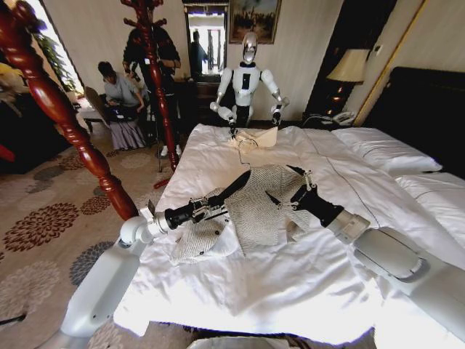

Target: Pick up the clothes from the bed and hang them on the clothes hanger.

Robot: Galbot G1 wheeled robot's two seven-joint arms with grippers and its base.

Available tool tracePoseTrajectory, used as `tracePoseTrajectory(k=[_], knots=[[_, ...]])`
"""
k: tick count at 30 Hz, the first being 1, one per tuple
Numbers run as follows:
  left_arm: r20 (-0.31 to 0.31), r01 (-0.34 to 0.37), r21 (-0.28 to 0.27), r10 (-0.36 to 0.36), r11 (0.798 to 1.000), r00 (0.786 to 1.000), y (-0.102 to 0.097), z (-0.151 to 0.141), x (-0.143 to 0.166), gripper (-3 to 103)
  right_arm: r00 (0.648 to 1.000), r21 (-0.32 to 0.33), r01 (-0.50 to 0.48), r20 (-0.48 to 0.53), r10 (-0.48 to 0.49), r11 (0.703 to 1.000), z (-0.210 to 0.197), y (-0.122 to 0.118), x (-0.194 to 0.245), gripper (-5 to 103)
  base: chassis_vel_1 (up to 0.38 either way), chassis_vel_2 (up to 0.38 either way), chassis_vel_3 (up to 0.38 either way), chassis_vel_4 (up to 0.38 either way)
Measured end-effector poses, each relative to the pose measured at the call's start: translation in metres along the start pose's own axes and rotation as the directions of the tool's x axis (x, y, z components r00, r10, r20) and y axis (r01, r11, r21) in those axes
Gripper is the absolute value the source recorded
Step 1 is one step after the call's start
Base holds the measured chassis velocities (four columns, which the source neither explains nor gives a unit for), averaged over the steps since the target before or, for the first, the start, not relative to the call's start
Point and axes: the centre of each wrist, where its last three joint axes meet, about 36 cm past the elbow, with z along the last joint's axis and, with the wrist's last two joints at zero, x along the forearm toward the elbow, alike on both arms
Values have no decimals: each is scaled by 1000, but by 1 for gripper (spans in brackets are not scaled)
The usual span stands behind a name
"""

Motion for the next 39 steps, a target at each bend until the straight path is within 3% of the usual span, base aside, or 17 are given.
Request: tracePoseTrajectory(k=[2, 4, 6, 7, 8, 12, 14, 20, 22, 24, 39], knots=[[-5, -9, -1, 9, 1000, 1000, -3, -1, -2, 18, 999, 37, -33, -14, 34, 999, 1, 1, 0, 96, 0, 0, 0, 0], [-6, -10, 0, 10, 1000, 1000, -4, -1, -2, 18, 999, 47, -41, -18, 42, 998, 1, 2, 1, 96, 0, 0, 0, 0], [-7, -11, 1, 11, 1000, 1000, -5, 0, -3, 18, 998, 79, -60, -17, 62, 995, -1, 1, 1, 83, 0, 0, 0, 0], [-8, -12, 1, 12, 1000, 1000, -6, 0, -3, 18, 998, 87, -65, -16, 66, 994, -2, 0, 1, 83, 0, 0, 0, 0], [-8, -12, 1, 12, 1000, 1000, -6, 0, -3, 18, 998, 87, -65, -16, 66, 994, -2, 0, 1, 83, 0, 0, 0, 0], [-14, -14, -4, 14, 1000, 1000, -7, 2, -6, 18, 997, 95, -70, -14, 71, 993, -5, 3, 2, 61, 0, 0, 0, 0], [-16, -14, -6, 13, 1000, 1000, -8, 2, -7, 18, 998, 97, -67, -14, 69, 993, -5, 3, 2, 61, 0, 0, 0, 0], [-26, -7, -23, 6, 1000, 1000, -8, -1, -6, 18, 999, 105, -53, 6, 52, 993, -4, 4, 2, 33, 0, 0, 0, 0], [-26, -7, -26, 6, 1000, 1000, -8, -2, -5, 18, 999, 106, -52, 8, 51, 993, -4, 4, 3, 33, 0, 0, 0, 0], [-25, -7, -36, 6, 999, 1000, -9, -6, -5, 18, 999, 103, -48, 13, 47, 993, -3, 6, 3, 27, 0, 0, 0, 0], [-36, 12, -77, -15, 997, 999, -11, -19, 8, 18, 997, 98, -77, 39, 74, 992, -7, 13, 5, 27, 0, 0, 0, 0]])
